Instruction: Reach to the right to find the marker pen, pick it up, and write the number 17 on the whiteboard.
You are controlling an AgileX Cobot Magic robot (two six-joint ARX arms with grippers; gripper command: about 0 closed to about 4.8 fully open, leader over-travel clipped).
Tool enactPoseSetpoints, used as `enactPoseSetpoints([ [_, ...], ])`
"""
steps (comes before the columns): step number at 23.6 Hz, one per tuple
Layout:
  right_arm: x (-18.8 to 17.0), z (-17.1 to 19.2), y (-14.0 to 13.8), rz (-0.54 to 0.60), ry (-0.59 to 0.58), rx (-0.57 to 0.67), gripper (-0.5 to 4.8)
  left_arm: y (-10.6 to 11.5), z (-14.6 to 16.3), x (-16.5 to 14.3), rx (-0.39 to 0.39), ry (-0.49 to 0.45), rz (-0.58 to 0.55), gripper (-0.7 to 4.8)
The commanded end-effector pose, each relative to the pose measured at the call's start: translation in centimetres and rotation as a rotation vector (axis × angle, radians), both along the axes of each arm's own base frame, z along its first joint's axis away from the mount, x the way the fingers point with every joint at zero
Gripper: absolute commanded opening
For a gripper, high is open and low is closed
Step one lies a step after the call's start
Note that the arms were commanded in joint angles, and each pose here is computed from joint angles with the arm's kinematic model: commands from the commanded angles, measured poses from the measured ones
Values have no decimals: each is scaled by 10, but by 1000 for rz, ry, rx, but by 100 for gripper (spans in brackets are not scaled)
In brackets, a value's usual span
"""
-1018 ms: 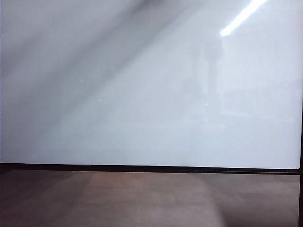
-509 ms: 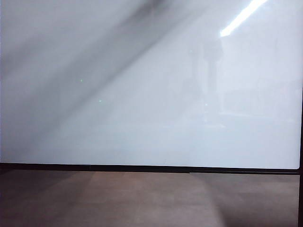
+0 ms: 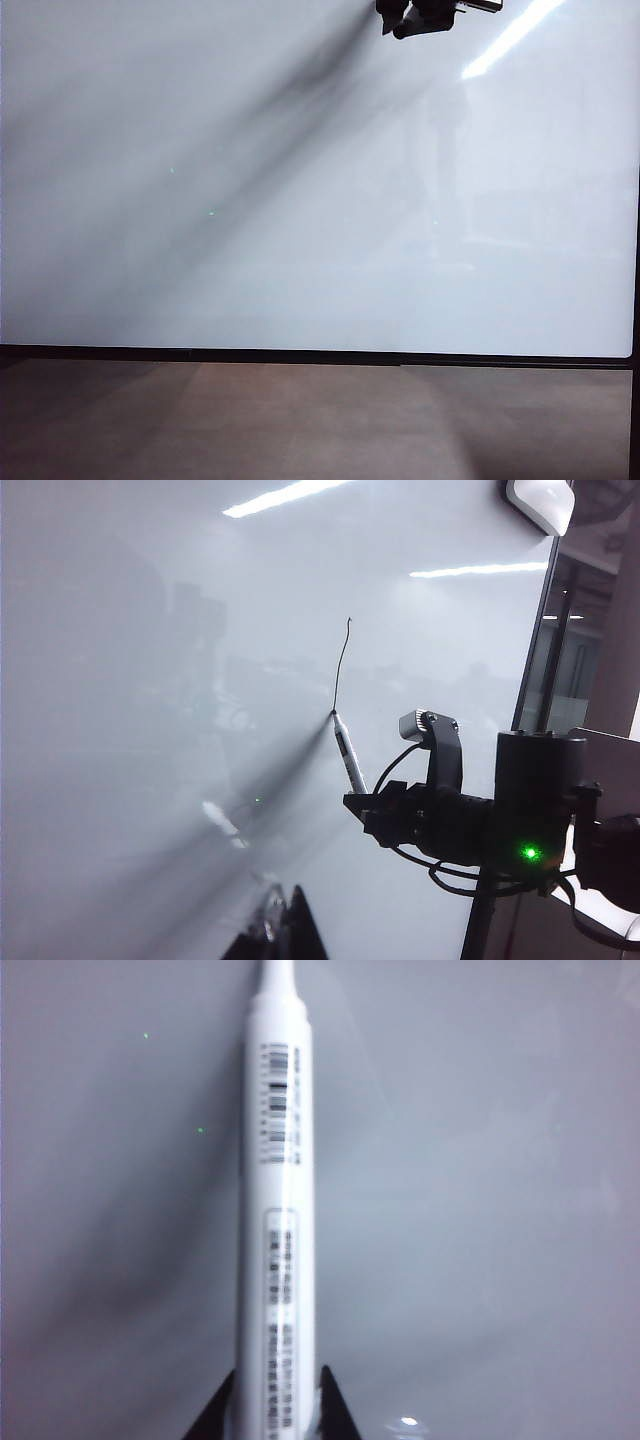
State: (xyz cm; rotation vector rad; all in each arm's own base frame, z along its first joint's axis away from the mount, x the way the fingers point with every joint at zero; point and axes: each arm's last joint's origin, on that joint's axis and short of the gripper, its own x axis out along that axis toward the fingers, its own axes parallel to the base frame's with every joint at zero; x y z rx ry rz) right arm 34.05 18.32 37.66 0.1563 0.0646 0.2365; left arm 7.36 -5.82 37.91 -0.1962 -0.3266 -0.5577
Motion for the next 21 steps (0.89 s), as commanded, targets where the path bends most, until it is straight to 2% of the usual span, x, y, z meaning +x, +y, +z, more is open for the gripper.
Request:
enactPoseSetpoints([
  [1,-15,21,0,21,-66,41,-6,1,2,-1,-11,-15,1,-5],
  [7,-39,48,-5,20,-161,24,-6,1,2,-1,-10,-14,1,-5],
  [10,-41,60,-11,1,-271,11,-6,1,2,-1,-10,-14,1,-5],
  [16,-26,76,-33,-43,-305,18,-6,0,1,0,-8,-12,0,-5],
  [21,-16,74,-33,-32,-303,13,-6,0,1,0,-8,-11,1,-5],
])
